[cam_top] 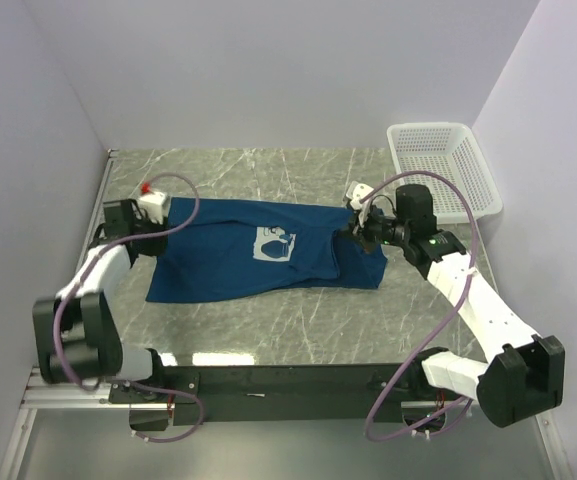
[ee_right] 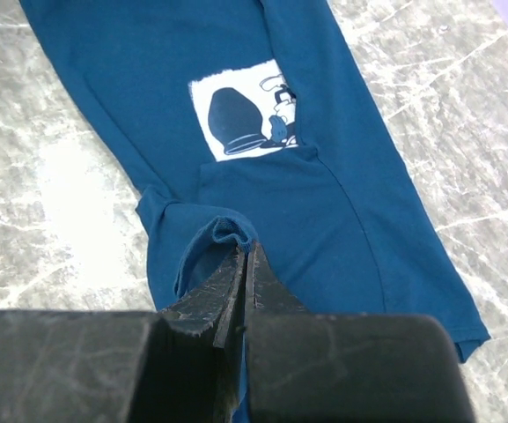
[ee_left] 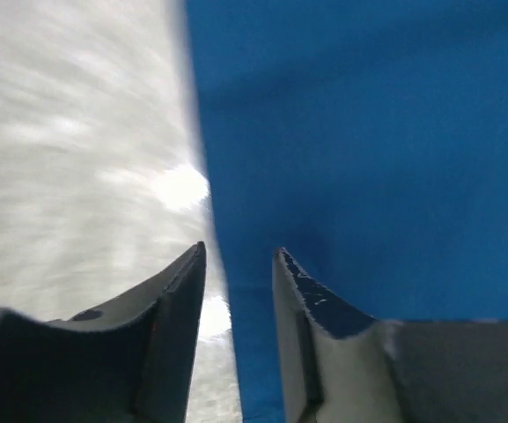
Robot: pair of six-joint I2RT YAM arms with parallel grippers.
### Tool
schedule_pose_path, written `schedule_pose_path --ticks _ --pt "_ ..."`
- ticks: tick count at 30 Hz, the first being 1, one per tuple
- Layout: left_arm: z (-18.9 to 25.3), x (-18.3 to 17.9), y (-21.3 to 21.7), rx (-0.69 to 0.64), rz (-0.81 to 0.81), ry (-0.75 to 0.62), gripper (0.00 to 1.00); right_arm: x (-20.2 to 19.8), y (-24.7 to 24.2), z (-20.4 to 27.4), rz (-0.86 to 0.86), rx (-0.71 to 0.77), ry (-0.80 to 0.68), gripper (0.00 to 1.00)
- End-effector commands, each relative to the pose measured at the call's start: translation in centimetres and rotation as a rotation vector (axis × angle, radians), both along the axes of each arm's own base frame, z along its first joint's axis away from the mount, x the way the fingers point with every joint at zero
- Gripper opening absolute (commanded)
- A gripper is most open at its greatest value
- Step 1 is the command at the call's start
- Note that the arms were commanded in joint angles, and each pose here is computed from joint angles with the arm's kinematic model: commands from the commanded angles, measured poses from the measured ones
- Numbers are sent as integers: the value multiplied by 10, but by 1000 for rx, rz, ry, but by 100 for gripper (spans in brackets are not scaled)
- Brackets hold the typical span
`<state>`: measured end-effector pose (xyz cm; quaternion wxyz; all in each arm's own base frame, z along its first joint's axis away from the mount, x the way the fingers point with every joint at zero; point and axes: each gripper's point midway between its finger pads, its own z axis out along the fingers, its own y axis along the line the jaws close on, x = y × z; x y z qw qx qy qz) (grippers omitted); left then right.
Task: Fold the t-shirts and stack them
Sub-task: Fold the tshirt
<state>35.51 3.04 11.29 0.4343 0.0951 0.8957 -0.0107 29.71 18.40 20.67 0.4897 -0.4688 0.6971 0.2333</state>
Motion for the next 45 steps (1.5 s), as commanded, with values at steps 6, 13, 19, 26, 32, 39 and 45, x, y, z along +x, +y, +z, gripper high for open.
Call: schedule_pose_path --ticks 6,13,19,26,32,39,45 --pt "-16 -5 -49 1 -525 100 82 -16 3 42 45 70 -127 0" --pt "-2 -34 -19 171 -316 -24 87 -19 7 41 71 90 -108 0" --pt "13 -67 17 268 -44 -62 73 -19 9 40 80 90 -85 0" --pt "-10 -98 42 341 48 119 73 -21 10 42 85 104 -76 0" --pt "-43 -101 36 201 -26 344 64 -24 9 43 80 106 -83 0" --pt "-52 -101 27 146 -93 442 58 -25 10 43 88 109 -82 0" --pt "-57 -104 19 106 -127 469 56 -24 10 41 86 106 -79 0"
